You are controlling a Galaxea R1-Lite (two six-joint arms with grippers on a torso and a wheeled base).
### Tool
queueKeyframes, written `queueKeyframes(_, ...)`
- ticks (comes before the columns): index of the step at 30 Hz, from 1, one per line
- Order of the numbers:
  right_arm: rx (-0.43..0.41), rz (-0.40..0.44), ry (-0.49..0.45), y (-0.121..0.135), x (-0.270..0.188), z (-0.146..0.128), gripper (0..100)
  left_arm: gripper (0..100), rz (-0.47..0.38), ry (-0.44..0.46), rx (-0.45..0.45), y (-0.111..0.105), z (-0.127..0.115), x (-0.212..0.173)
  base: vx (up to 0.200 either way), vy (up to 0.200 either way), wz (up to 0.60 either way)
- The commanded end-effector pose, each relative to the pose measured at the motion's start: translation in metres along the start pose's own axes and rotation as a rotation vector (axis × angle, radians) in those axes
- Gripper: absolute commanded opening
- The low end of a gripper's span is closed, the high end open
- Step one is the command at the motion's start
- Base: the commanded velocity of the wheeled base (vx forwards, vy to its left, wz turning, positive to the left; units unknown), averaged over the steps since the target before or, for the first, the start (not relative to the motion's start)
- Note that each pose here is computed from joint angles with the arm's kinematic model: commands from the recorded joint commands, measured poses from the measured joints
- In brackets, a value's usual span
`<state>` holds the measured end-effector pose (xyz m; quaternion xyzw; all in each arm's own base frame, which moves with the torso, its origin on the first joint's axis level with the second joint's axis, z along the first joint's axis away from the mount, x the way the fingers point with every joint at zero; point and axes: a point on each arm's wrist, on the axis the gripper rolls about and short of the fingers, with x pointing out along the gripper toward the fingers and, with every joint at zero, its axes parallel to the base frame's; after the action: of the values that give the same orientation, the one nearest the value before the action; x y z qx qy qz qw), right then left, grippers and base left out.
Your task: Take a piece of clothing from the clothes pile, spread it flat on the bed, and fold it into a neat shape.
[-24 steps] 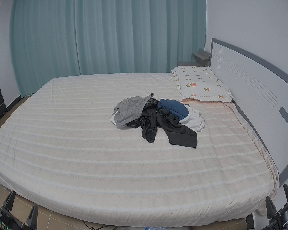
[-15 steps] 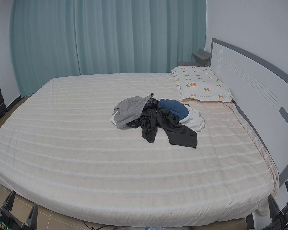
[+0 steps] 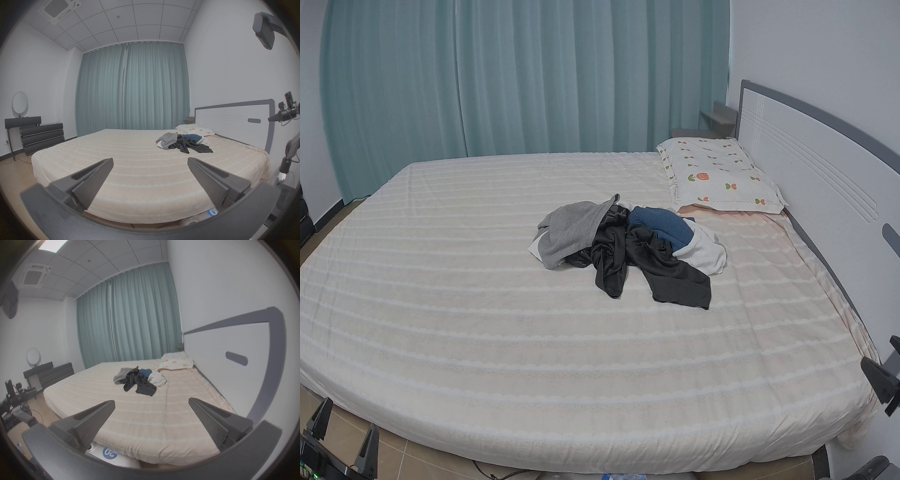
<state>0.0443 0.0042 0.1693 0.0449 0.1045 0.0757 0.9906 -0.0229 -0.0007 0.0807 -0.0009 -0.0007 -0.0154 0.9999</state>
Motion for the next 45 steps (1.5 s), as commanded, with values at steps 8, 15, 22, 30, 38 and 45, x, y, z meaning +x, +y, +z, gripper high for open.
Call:
queueKeyframes(8,0.266,-0.038,0.407,-0.032,0.296,-0.023,100,100,0.000,0.000,-0.001,0.000,-0.004,0.000,0.000,0.000,0.00)
queueKeyframes(15,0.296,-0.136,0.421,-0.027,0.389,-0.061,100,100,0.000,0.000,-0.001,0.000,-0.004,0.000,0.000,0.000,0.00)
queueKeyframes(22,0.350,-0.138,0.449,-0.013,0.434,-0.077,100,100,0.000,0.001,0.000,0.000,-0.005,0.000,0.000,0.000,0.00)
queueKeyframes(30,0.410,-0.149,0.472,-0.007,0.459,-0.081,100,100,0.000,0.000,-0.001,0.000,-0.004,0.000,0.000,0.000,0.00)
queueKeyframes(38,0.406,-0.175,0.449,-0.002,0.483,-0.100,100,100,0.000,0.001,0.000,0.000,-0.005,0.000,0.000,0.000,0.00)
queueKeyframes(45,0.408,-0.146,0.434,0.031,0.494,-0.111,100,100,0.000,0.000,-0.001,0.000,-0.004,0.000,0.000,0.000,0.00)
